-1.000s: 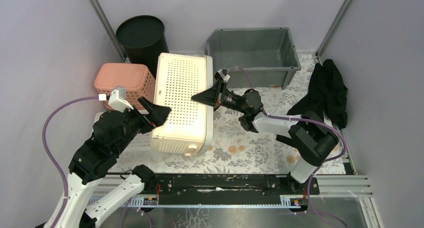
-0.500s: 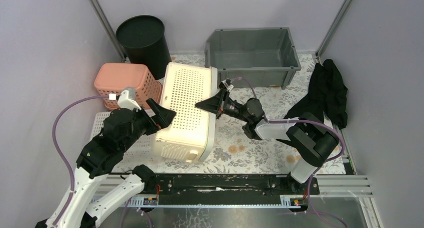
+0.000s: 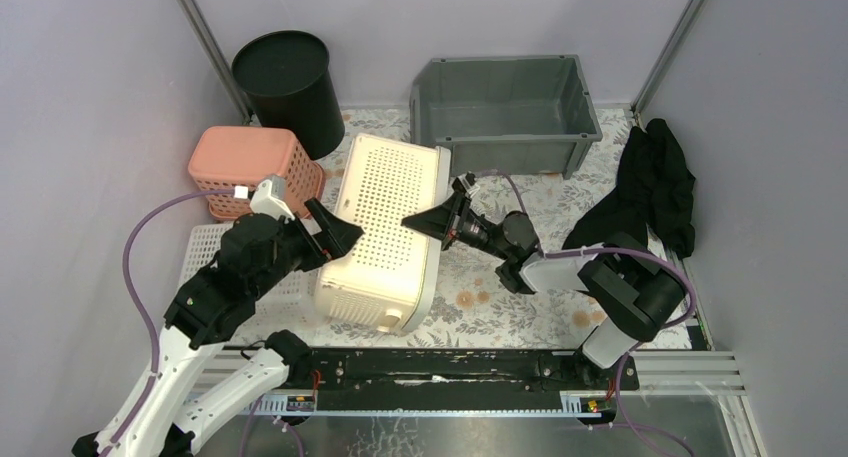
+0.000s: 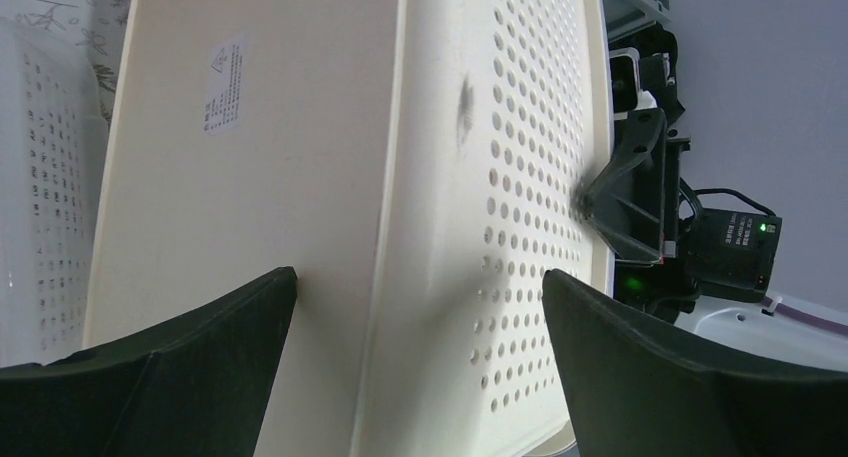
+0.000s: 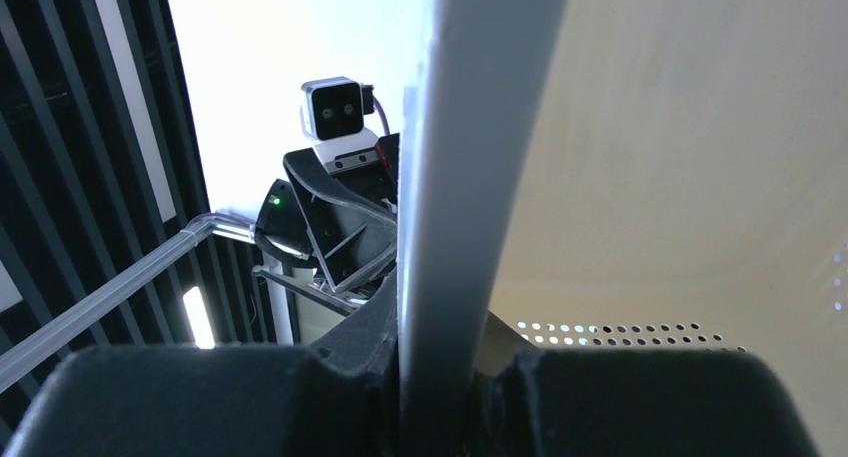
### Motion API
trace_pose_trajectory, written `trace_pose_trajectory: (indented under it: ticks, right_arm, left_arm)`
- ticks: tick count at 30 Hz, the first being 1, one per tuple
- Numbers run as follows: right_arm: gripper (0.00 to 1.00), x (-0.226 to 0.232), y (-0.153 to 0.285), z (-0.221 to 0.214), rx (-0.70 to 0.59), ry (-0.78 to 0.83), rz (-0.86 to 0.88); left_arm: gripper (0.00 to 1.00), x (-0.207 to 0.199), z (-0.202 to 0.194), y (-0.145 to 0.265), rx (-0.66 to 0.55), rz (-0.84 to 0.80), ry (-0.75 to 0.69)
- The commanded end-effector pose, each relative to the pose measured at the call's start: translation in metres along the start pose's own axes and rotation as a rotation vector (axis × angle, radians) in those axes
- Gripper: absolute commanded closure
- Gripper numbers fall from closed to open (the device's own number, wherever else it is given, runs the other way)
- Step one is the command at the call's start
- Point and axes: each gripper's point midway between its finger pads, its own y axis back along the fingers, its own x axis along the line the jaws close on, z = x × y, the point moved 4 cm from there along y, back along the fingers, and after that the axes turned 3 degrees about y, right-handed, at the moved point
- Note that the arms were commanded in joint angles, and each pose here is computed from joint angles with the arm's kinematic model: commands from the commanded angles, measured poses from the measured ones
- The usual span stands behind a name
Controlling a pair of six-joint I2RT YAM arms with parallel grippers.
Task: Turn the large container upside down
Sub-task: Turn the container upside down at the center of the board.
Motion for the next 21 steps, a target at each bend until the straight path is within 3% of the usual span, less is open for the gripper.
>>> trace_pose_trajectory:
  ticks: [1, 10, 21]
  right_arm:
    - [1.00, 0.054, 0.015, -0.010, -0.010, 0.156, 0.235]
    - [0.85, 0.029, 0.041, -0.014, -0.018, 0.125, 0.145]
    - [0.76, 0.014, 0.064, -0.016, -0.039, 0.112, 0.084]
  left_arm:
    - [0.00, -0.011, -0.004, -0.006, 0.025, -0.062, 0.016]
    - [0.00, -0.011, -0.004, -0.007, 0.029, -0.060, 0.020]
    - [0.00, -0.010, -0.008, -0.012, 0.043, -0.059, 0.022]
